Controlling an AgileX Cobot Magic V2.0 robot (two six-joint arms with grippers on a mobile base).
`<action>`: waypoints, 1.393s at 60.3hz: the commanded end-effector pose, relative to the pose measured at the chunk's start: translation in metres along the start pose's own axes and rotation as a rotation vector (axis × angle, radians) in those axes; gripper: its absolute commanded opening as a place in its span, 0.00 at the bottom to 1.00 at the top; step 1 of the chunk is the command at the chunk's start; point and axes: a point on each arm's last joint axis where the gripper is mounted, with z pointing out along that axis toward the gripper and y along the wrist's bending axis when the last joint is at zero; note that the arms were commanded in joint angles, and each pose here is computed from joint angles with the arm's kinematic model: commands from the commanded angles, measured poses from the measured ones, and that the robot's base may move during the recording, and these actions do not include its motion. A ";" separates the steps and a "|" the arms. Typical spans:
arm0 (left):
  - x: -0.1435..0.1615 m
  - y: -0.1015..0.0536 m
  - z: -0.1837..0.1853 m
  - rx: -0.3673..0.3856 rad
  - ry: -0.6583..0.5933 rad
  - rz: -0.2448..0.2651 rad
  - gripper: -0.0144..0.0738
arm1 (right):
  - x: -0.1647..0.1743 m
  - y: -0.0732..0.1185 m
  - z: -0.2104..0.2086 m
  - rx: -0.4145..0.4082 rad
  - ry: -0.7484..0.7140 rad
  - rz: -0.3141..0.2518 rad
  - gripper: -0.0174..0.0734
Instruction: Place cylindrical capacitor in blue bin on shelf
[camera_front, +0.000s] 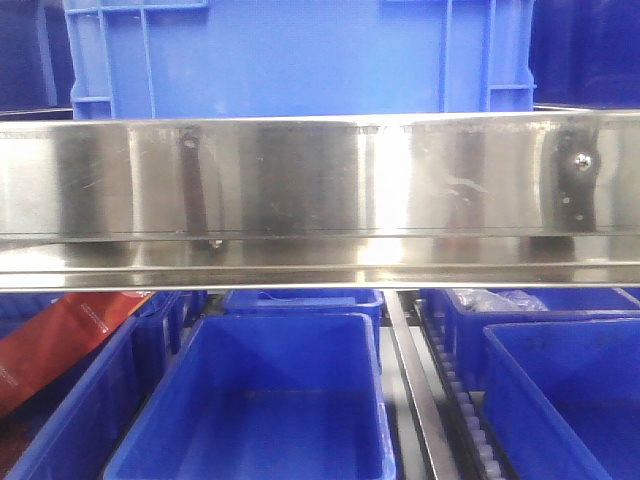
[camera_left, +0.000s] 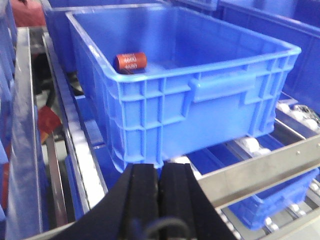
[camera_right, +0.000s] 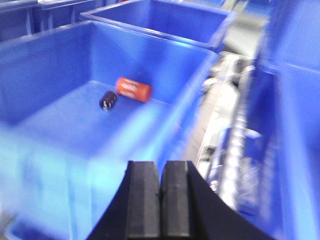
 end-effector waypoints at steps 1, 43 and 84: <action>-0.003 0.001 -0.001 -0.018 -0.036 0.002 0.04 | 0.021 0.000 -0.018 0.032 -0.076 -0.020 0.02; -0.003 0.005 -0.001 -0.063 -0.033 0.043 0.04 | 0.100 0.007 -0.053 0.058 -0.214 -0.021 0.02; 0.046 0.019 0.000 -0.222 -0.166 0.082 0.04 | 0.100 0.007 -0.053 0.057 -0.212 -0.021 0.02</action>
